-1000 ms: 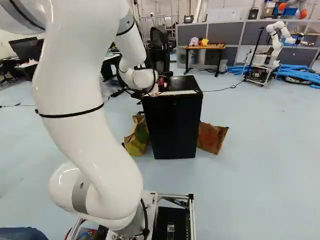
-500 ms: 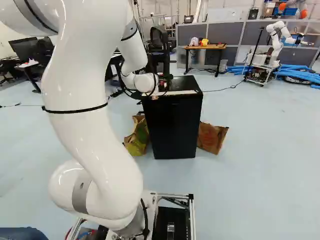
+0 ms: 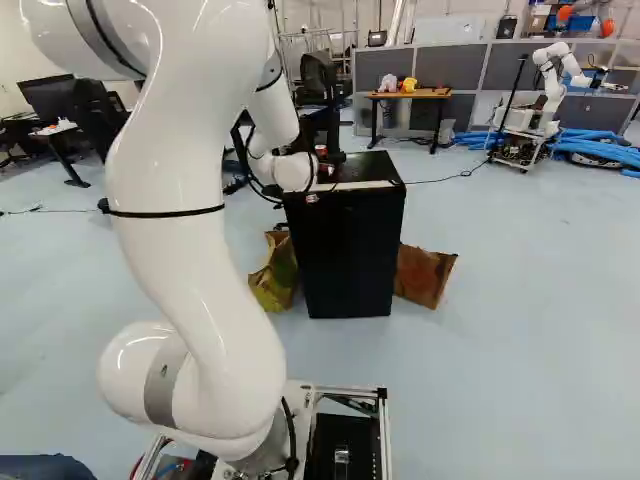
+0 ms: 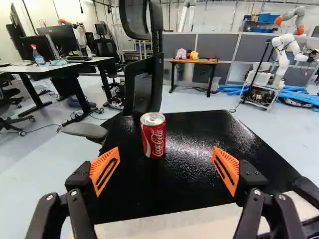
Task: Grab a drink from the fridge
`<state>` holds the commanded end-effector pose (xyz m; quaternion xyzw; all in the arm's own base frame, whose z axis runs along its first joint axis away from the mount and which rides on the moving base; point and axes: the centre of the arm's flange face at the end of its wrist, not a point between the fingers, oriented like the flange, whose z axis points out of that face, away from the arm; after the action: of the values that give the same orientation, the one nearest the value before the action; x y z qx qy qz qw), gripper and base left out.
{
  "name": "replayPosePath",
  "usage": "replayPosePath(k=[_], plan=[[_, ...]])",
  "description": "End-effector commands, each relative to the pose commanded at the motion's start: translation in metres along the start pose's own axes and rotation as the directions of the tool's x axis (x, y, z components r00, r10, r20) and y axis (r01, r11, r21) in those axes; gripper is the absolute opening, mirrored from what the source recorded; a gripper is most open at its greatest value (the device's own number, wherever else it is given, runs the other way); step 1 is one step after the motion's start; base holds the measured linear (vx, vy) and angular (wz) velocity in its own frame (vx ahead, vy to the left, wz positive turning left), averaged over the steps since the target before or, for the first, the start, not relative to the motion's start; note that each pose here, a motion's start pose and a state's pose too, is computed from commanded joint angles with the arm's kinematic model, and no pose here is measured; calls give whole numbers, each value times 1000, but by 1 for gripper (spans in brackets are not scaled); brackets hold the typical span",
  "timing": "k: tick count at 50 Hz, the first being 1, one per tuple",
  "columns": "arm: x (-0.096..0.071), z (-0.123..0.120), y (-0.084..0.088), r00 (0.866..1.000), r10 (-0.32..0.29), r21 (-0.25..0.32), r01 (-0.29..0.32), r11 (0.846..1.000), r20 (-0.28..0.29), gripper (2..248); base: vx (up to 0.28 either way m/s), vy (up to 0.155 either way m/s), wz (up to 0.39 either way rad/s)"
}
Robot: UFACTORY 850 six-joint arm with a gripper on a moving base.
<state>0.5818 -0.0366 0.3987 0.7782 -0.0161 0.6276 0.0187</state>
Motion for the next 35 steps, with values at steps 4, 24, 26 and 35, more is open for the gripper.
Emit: replayPosePath(k=[4,24,26,35], plan=[[-3,5,-1,1000,-3,4,3,1000,-8,247,0,0,0],[-19,30,-5,999,-27,38,28,999,-35,247,0,0,0],[-21,32,-5,999,-29,41,31,999,-38,247,0,0,0],[-26,42,-7,998,-40,58,43,997,-52,247,0,0,0]])
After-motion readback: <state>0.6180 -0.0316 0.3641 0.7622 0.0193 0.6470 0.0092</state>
